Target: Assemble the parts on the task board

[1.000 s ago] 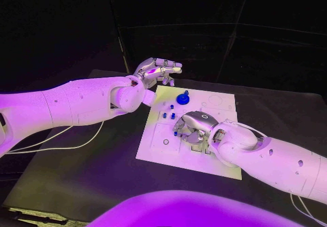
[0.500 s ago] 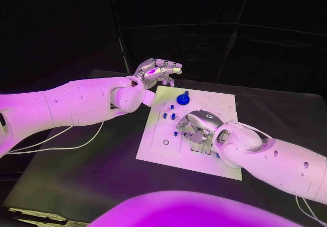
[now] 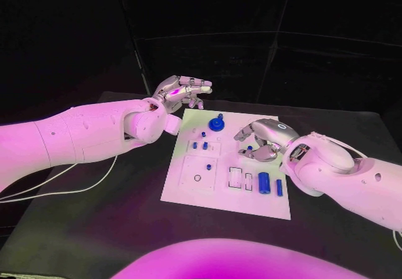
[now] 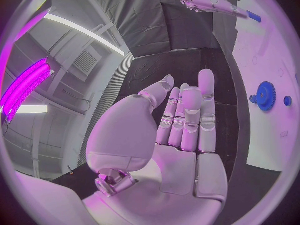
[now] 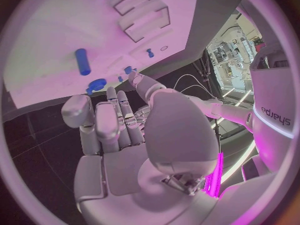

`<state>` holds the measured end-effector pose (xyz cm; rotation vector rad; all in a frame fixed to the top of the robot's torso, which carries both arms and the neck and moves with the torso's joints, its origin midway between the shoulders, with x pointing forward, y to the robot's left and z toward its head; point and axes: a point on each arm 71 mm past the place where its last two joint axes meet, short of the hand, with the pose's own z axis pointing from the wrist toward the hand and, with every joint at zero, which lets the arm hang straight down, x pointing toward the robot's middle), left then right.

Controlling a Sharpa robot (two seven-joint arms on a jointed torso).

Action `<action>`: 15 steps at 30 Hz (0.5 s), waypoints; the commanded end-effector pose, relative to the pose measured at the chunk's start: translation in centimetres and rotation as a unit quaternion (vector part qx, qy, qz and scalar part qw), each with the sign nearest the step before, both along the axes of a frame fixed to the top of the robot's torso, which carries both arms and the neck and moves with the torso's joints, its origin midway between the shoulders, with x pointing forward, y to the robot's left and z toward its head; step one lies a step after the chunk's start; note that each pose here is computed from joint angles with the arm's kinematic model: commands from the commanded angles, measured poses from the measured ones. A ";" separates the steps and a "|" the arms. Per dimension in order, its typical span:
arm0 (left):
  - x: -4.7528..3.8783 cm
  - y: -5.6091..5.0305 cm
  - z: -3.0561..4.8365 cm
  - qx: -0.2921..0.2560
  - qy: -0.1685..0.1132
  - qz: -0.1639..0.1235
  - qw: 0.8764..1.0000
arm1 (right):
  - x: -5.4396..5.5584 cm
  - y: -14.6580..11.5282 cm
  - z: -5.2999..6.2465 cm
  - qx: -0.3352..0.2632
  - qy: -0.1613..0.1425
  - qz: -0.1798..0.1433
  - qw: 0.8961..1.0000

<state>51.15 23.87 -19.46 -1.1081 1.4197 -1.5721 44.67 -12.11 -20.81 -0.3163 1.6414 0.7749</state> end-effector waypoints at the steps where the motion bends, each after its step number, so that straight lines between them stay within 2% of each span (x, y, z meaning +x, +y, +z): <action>1: 0.00 -0.2 0.17 -0.005 -0.003 -0.006 1.000 | 0.7 -1.2 -0.1 -0.033 0.020 -0.033 0.999; 7: 0.04 -0.3 0.17 -0.006 -0.004 -0.006 1.000 | 1.2 -1.8 0.0 -0.049 0.016 -0.037 0.998; 15: 0.09 -0.4 0.14 -0.006 -0.004 -0.006 1.000 | 1.5 -1.5 -0.7 -0.080 0.041 -0.031 0.995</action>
